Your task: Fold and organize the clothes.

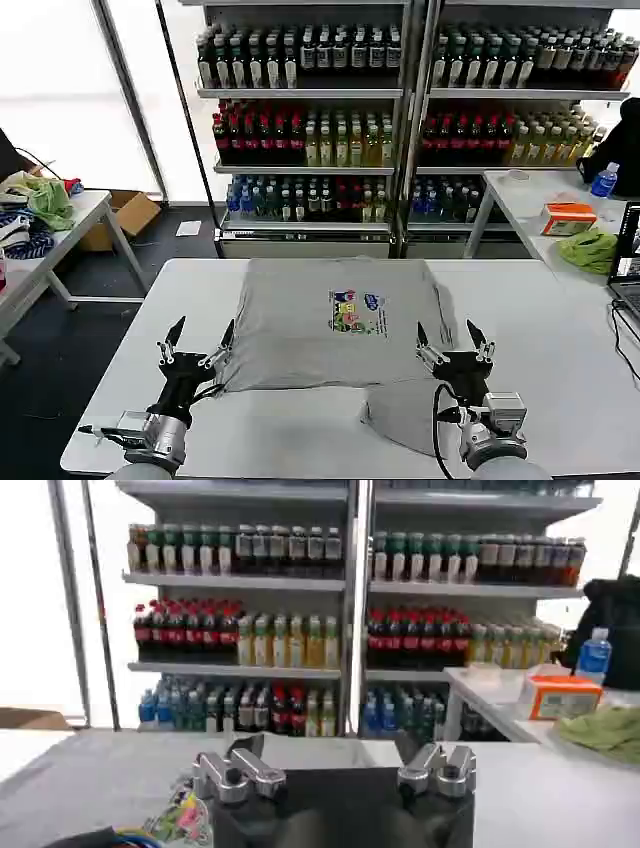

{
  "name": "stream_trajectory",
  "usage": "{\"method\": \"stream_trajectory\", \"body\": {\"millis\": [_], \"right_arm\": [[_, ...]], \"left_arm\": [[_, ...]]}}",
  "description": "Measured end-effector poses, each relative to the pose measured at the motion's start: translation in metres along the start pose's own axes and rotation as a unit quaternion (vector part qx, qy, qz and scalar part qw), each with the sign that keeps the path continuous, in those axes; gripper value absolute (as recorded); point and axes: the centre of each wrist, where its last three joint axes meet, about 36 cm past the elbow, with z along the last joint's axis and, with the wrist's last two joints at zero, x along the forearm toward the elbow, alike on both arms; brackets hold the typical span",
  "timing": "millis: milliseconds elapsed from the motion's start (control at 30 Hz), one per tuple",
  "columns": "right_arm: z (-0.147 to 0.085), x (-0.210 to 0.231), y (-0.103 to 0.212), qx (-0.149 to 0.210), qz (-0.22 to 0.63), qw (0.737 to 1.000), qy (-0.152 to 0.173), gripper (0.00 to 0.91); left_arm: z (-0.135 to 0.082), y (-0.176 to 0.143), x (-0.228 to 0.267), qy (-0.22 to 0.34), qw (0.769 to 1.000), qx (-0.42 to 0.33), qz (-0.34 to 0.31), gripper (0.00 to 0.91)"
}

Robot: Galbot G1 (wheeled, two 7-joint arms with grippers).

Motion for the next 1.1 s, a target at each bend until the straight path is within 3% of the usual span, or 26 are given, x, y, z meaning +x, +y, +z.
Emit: {"method": "stream_trajectory", "body": {"millis": [500,1100], "right_arm": [[0.023,0.021,0.01,-0.003,-0.002,0.997,0.077,0.907],[0.052,0.037,0.024,-0.013,0.032,0.989,0.145,0.907]], "left_arm": [[0.01,0.005,0.001,0.036,0.999,-0.005,0.01,0.907],[0.047,0.014,-0.004,0.119,0.992,-0.017,0.043,0.907]]}}
